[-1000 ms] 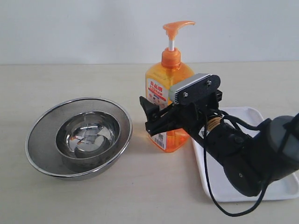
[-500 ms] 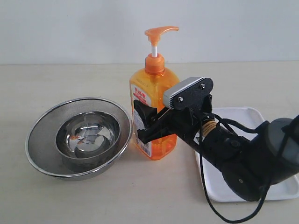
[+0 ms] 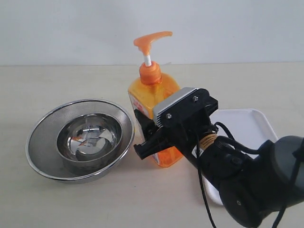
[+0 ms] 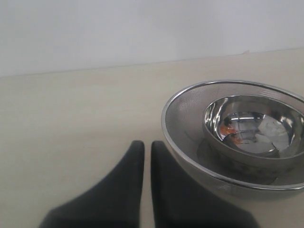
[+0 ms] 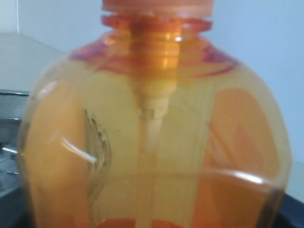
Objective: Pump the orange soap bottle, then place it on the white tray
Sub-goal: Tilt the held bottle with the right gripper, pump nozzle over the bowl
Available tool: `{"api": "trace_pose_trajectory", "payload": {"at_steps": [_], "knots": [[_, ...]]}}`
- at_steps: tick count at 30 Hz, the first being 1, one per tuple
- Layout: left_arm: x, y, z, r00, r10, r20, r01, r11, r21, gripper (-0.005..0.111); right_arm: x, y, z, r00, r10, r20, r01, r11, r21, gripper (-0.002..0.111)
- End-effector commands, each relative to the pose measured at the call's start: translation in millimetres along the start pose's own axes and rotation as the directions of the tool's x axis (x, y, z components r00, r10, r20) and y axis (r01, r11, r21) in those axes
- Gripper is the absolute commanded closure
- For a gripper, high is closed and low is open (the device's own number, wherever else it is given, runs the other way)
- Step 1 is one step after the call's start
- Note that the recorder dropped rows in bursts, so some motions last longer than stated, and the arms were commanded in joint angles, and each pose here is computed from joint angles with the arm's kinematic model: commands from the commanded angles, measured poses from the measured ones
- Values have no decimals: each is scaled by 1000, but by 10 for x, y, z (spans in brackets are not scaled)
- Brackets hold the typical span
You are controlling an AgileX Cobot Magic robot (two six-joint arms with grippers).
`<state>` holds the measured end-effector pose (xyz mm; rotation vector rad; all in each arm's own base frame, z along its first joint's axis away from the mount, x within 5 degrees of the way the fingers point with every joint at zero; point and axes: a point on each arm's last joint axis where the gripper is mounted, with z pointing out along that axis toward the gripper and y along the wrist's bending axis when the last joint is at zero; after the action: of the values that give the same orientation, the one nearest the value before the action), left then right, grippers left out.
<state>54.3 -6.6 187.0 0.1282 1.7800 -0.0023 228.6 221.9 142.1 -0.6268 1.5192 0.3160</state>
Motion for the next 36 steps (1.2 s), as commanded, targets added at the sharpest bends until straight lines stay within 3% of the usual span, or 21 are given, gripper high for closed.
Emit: {"api": "trace_pose_trajectory", "payload": {"at_steps": [1,7,36], "knots": [[11,1,1,1000,1,0,-1,1000,-3,102,-89,26,-20,997,-68,47,67,998,15,109],[11,1,1,1000,1,0,-1,1000,-3,102,-87,25,3,987,-157,27,156,988,21,109],[11,1,1,1000,1,0,-1,1000,-3,102,-103,58,88,978,-208,-11,208,978,-7,109]]}}
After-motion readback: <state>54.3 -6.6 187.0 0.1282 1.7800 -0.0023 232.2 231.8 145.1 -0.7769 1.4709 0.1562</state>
